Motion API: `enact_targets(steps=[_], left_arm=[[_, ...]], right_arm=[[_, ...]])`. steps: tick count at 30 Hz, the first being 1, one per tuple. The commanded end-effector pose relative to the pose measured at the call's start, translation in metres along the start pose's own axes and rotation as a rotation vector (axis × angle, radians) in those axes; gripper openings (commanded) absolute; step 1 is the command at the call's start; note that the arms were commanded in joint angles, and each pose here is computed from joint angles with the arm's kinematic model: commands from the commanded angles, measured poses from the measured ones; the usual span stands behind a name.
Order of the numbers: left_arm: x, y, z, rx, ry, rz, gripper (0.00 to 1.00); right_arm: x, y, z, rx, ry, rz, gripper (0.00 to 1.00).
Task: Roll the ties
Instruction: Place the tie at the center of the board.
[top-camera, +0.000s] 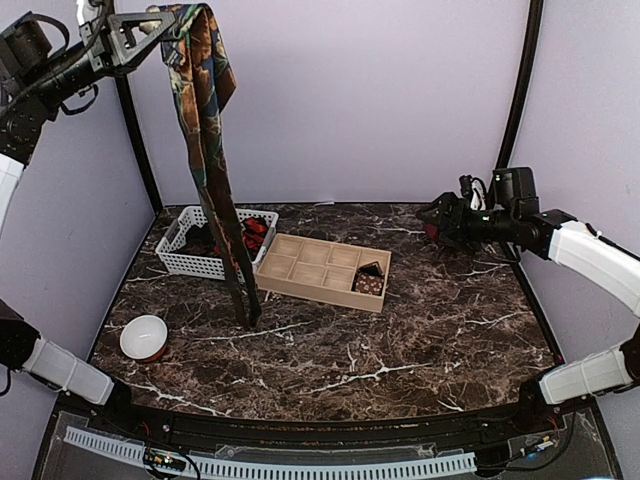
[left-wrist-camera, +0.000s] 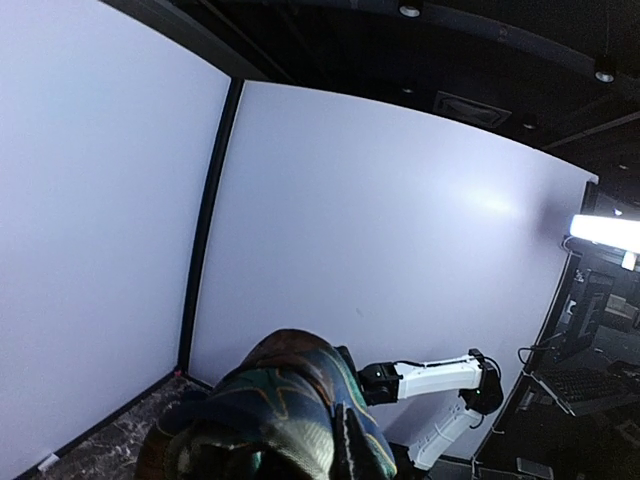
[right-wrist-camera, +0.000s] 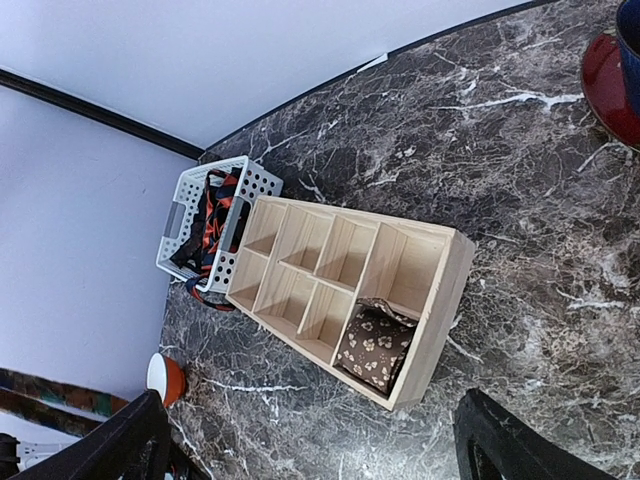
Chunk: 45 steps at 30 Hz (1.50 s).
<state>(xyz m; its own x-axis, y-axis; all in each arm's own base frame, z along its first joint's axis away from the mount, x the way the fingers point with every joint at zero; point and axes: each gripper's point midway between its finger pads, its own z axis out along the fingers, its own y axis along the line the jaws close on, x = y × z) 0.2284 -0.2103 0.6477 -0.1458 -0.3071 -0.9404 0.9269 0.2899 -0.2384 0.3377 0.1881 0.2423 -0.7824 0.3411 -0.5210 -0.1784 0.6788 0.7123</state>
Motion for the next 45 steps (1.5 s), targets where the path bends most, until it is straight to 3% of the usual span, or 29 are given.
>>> enact_targets(steps=[1,6,12,13,15,17,19,20,27,32,38,45], left_arm=[[0.066,0.013,0.018,0.069,0.178,-0.164,0.0],[0.151,-0.007,0.061,0.198,0.361,-0.28,0.0],[0.294,-0.056,0.149,0.352,0.619,-0.355,0.01],[0.311,-0.06,0.164,0.368,0.64,-0.36,0.11],[0.327,-0.058,0.19,0.375,0.667,-0.35,0.42],[0.355,-0.026,0.199,0.236,0.736,-0.327,0.73],[0.384,-0.002,0.186,0.114,0.822,-0.297,0.9],[0.396,0.007,0.175,0.065,0.863,-0.28,0.93],[0.463,0.027,0.079,-0.062,0.991,-0.169,0.97],[0.515,0.05,0.038,-0.137,1.118,-0.085,0.96],[0.566,0.079,0.023,-0.196,1.278,-0.017,0.89],[0.594,0.115,0.015,-0.304,1.35,0.1,0.87]], right_arm=[[-0.007,0.013,-0.011,-0.027,-0.031,-0.04,0.99],[-0.006,-0.01,-0.024,0.057,-0.035,0.002,0.98],[-0.007,-0.07,-0.055,0.253,-0.091,0.125,0.97],[-0.006,-0.078,-0.059,0.283,-0.092,0.134,0.97],[-0.002,-0.087,-0.063,0.323,-0.082,0.142,0.97],[0.001,-0.093,-0.066,0.36,-0.063,0.137,0.98],[0.005,-0.098,-0.069,0.393,-0.042,0.129,0.98],[0.008,-0.1,-0.069,0.4,-0.028,0.128,0.98],[0.045,-0.105,-0.062,0.367,0.107,0.179,0.98],[0.078,-0.11,-0.056,0.326,0.217,0.223,0.94],[0.141,-0.11,-0.038,0.323,0.413,0.239,0.89],[0.164,-0.101,-0.01,0.371,0.467,0.151,0.87]])
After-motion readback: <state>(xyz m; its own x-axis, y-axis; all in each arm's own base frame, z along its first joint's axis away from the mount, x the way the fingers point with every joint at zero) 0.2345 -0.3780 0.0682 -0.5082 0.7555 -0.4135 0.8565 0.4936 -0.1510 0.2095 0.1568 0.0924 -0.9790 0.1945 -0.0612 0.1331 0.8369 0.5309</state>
